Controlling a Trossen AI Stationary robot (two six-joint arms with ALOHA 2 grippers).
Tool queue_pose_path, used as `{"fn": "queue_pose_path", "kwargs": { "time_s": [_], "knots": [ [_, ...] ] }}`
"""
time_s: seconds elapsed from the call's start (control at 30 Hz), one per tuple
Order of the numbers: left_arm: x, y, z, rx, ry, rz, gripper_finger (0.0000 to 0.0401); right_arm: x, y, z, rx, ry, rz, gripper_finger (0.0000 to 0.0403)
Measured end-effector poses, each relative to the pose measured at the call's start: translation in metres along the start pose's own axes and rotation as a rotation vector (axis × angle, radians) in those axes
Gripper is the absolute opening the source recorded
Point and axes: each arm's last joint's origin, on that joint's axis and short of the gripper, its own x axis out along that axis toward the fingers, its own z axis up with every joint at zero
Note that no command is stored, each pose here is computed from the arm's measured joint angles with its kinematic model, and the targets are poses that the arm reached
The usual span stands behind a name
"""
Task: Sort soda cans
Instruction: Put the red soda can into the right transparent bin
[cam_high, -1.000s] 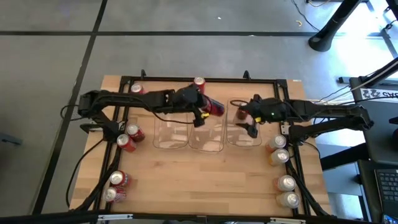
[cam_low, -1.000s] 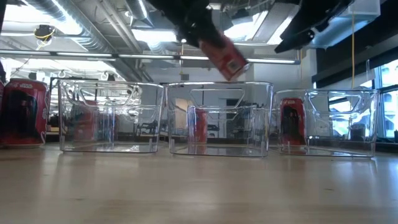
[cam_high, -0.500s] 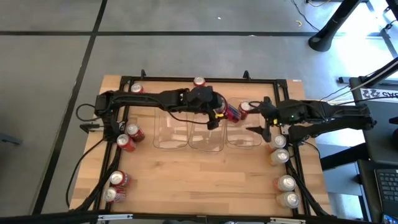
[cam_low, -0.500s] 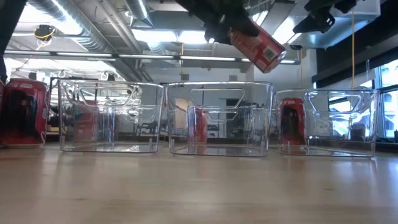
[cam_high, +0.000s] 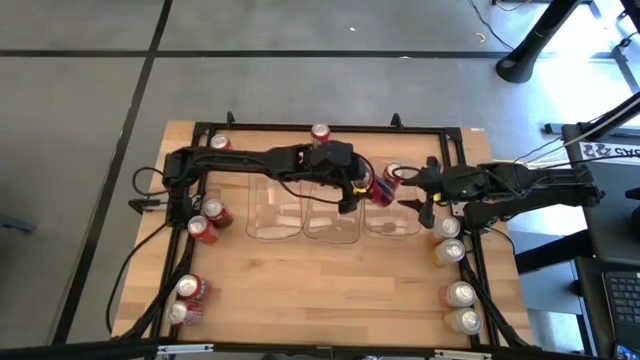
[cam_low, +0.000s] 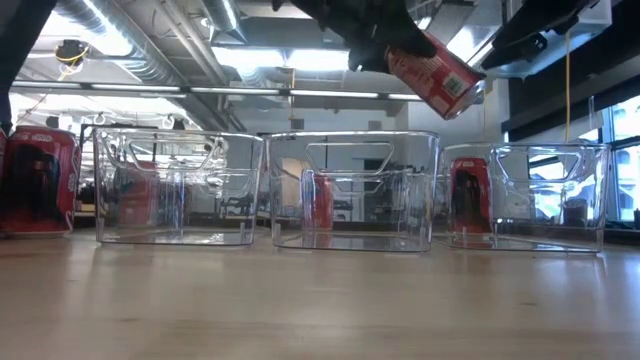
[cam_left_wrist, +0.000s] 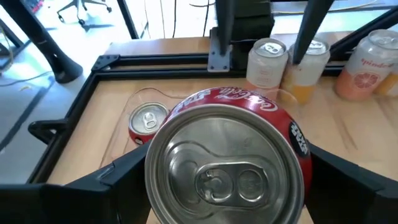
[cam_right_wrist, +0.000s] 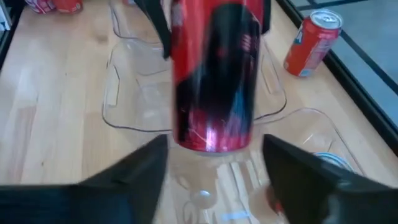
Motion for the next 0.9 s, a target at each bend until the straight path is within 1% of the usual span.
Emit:
{"fn": "queue_pose_path", "kwargs": {
  "time_s": [0.1, 0.2, 0.23, 0.27, 0.3, 0.47, 0.67, 0.9],
  "knots": [
    [0.002, 0.0, -0.002, 0.003, 0.01, 0.0, 0.0311, 0.002, 0.0, 0.0, -0.004, -0.009, -0.007, 0.0144],
    [0.002, 0.0, -0.001, 0.004, -0.003, 0.0, 0.0311, 0.011, 0.001, -0.007, -0.028, -0.007, -0.008, 0.0055],
    [0.002, 0.0, -0.001, 0.005, -0.002, 0.0, 0.0311, 0.014, 0.001, -0.01, -0.031, -0.005, -0.014, 0.003],
    [0.003, 0.0, -0.001, 0.007, -0.006, 0.001, 0.0311, 0.016, 0.0, -0.012, -0.037, -0.006, -0.029, 0.0015],
    [0.003, 0.0, 0.0, 0.01, -0.011, 0.001, 0.0311, 0.018, 0.0, -0.013, -0.042, -0.014, -0.047, 0.001],
    [0.003, -0.001, 0.001, 0.013, -0.03, -0.019, 0.031, 0.023, 0.0, -0.016, -0.04, -0.042, -0.063, 0.0028],
    [0.003, -0.001, 0.005, 0.019, -0.074, -0.038, 0.0307, 0.03, 0.001, -0.023, -0.039, -0.041, -0.063, 0.0004],
    [0.006, -0.001, 0.007, 0.015, -0.111, -0.036, 0.0305, 0.041, 0.001, -0.03, -0.032, -0.073, -0.065, 0.0013]
  ]
}}
